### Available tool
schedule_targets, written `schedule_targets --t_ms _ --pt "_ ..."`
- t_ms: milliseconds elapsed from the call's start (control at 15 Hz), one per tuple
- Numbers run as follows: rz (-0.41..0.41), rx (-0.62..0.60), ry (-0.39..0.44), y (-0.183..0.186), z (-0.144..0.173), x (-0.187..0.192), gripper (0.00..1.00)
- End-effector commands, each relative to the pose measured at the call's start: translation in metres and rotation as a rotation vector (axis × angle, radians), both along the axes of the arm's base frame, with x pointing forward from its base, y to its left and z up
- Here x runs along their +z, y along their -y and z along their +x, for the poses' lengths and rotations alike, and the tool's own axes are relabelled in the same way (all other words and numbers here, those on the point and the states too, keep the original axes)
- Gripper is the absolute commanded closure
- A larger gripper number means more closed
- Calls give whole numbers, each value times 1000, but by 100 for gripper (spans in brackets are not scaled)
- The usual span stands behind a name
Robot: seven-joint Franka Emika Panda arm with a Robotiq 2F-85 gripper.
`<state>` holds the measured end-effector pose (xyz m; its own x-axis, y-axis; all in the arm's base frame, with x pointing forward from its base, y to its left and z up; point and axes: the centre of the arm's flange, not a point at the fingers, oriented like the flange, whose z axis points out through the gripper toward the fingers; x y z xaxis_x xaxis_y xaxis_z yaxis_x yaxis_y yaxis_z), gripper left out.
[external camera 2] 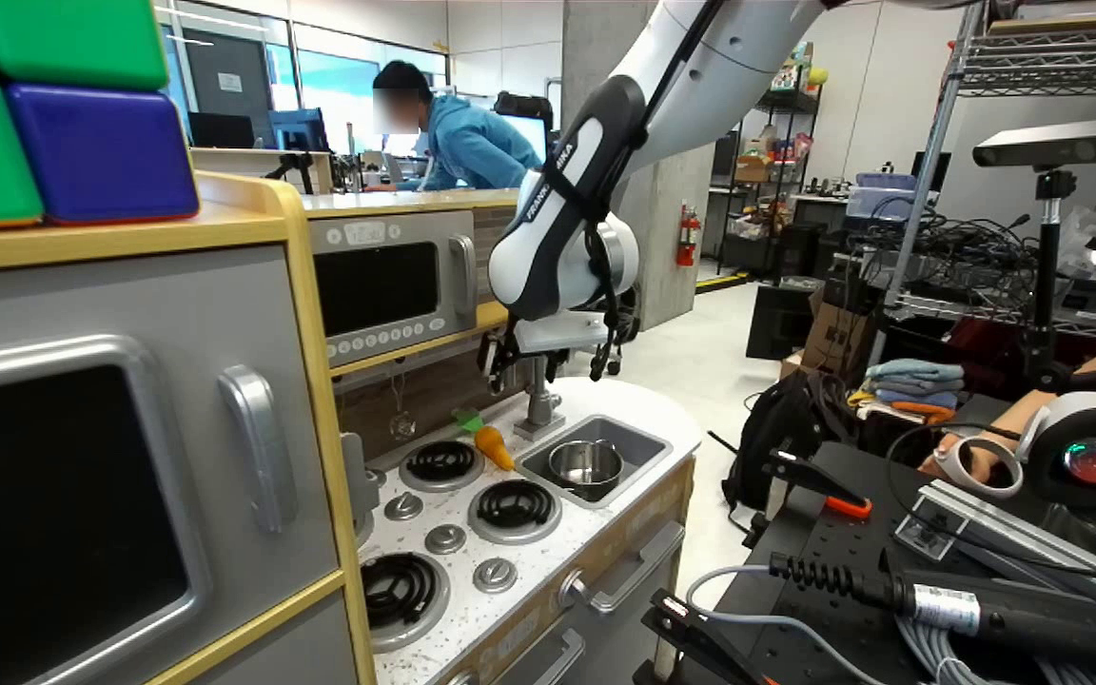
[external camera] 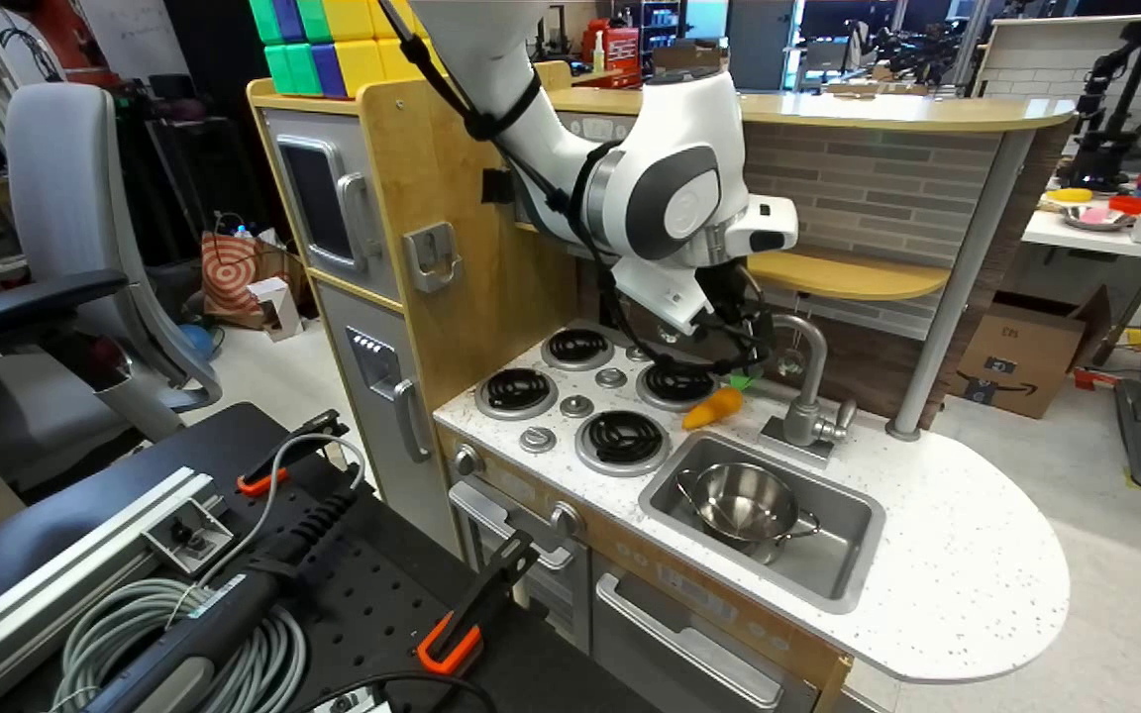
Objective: Put the carrot plush toy inside the pot in the sink
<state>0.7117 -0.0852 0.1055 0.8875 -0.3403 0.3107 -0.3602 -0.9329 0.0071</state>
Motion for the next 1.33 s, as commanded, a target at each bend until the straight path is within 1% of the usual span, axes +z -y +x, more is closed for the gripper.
schedule_targets --t_ms 0,400,600,733,867,933,1200,1267 --pt "11 -17 9 -9 27 -25 0" --pt "33 -14 6 -28 31 -59 0" --pt "28 -3 29 -31 35 -71 0" --pt "30 -1 22 -32 37 -76 0" --pt "33 3 18 -32 36 -75 0" --pt "27 7 4 -31 19 -68 0" --pt "27 9 9 -31 21 -69 0" --pt "19 13 28 -29 22 -68 0"
